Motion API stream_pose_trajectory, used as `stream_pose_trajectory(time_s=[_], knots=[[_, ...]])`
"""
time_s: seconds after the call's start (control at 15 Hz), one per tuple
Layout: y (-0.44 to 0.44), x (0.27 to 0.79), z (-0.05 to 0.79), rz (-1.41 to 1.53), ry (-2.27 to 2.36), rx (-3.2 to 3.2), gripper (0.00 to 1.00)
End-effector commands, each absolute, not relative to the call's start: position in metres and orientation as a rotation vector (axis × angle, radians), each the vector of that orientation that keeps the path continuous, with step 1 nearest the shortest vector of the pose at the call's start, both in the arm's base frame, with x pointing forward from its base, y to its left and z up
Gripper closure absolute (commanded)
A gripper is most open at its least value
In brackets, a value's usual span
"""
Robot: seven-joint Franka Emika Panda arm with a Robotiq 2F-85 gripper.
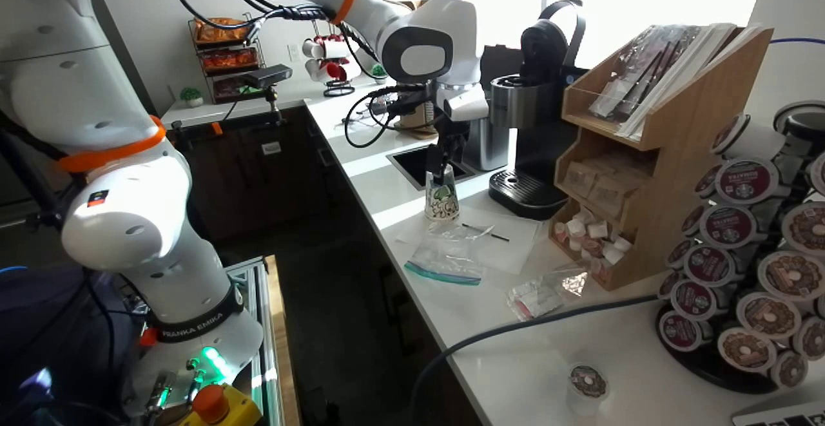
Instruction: Turn the cups around
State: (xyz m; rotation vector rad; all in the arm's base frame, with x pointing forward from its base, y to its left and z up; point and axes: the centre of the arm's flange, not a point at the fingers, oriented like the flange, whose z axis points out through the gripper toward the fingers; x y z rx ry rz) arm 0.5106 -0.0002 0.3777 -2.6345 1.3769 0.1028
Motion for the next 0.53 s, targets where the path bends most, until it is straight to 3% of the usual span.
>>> stream_pose_trajectory(time_s=[0.0,0.47], knots=[[-0.012,0.518,0.367,0.237,1.441,-2.508,0.0],[-0.033,0.528,0.345,0.394,1.51,-2.352,0.0]])
